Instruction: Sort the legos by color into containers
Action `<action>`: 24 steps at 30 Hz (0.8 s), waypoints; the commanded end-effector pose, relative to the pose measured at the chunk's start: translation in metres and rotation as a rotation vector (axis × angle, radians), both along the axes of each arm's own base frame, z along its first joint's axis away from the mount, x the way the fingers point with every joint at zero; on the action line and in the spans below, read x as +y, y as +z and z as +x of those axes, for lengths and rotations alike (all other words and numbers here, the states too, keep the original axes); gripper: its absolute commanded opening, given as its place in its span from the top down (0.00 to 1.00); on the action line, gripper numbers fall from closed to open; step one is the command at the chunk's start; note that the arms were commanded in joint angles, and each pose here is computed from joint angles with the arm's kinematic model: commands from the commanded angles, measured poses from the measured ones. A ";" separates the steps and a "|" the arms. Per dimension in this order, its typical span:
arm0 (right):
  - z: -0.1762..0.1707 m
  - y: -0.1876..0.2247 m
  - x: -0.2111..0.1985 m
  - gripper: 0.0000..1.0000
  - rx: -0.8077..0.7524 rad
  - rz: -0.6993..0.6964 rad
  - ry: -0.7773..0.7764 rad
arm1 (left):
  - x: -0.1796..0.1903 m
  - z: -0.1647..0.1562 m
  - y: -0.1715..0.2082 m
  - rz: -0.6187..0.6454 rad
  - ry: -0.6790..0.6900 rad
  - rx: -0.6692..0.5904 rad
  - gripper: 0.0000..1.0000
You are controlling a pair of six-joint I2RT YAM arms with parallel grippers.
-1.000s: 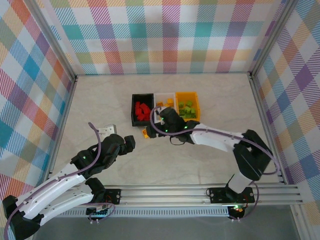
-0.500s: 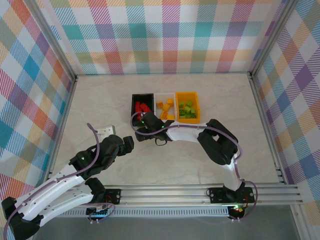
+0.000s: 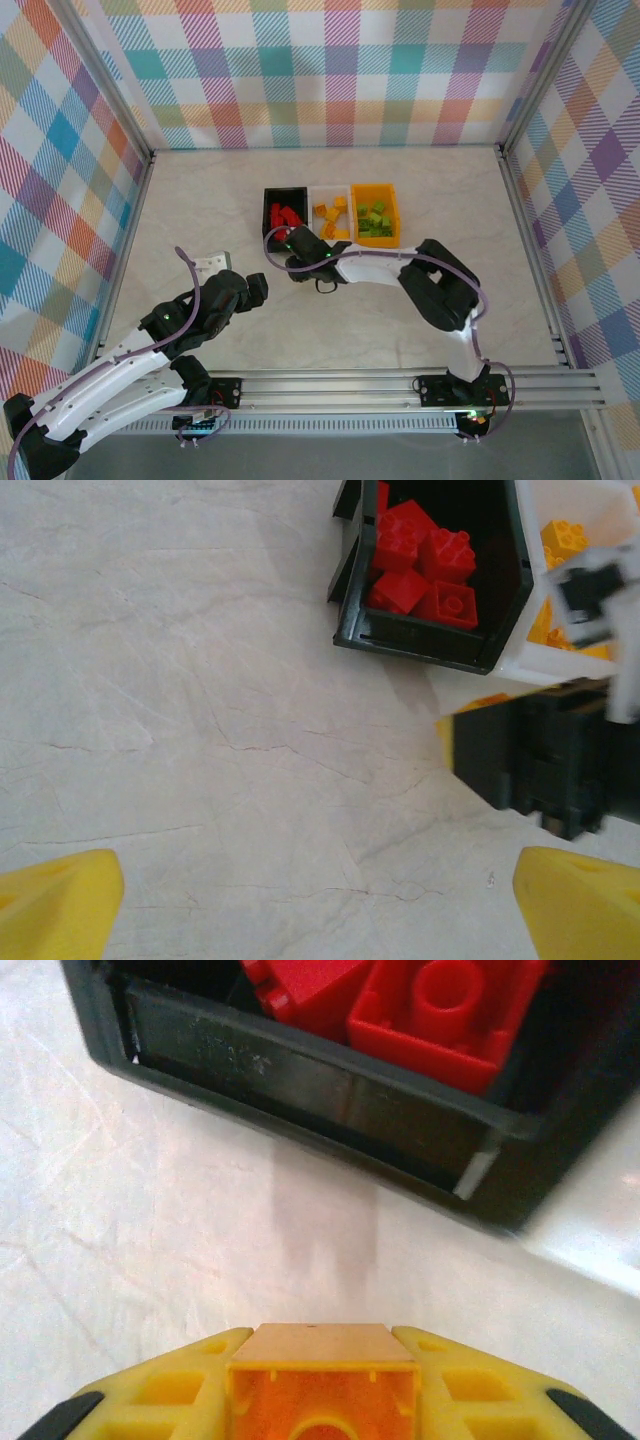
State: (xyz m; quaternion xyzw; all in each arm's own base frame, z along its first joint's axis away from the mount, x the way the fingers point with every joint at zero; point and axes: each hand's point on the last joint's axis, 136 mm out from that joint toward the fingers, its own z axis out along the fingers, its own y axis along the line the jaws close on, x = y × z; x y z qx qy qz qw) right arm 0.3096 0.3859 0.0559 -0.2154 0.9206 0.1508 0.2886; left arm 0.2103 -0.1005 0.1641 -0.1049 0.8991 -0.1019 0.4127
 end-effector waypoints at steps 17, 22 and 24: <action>0.109 0.090 -0.074 0.52 -0.102 0.074 -0.259 | 0.000 0.010 0.005 0.038 0.024 -0.016 0.00; 0.116 0.149 -0.064 0.18 -0.220 0.168 -0.213 | 0.004 0.016 0.017 0.074 0.044 -0.048 0.00; 0.106 0.178 -0.070 0.15 -0.274 0.223 -0.205 | 0.006 0.019 0.022 0.089 0.054 -0.065 0.00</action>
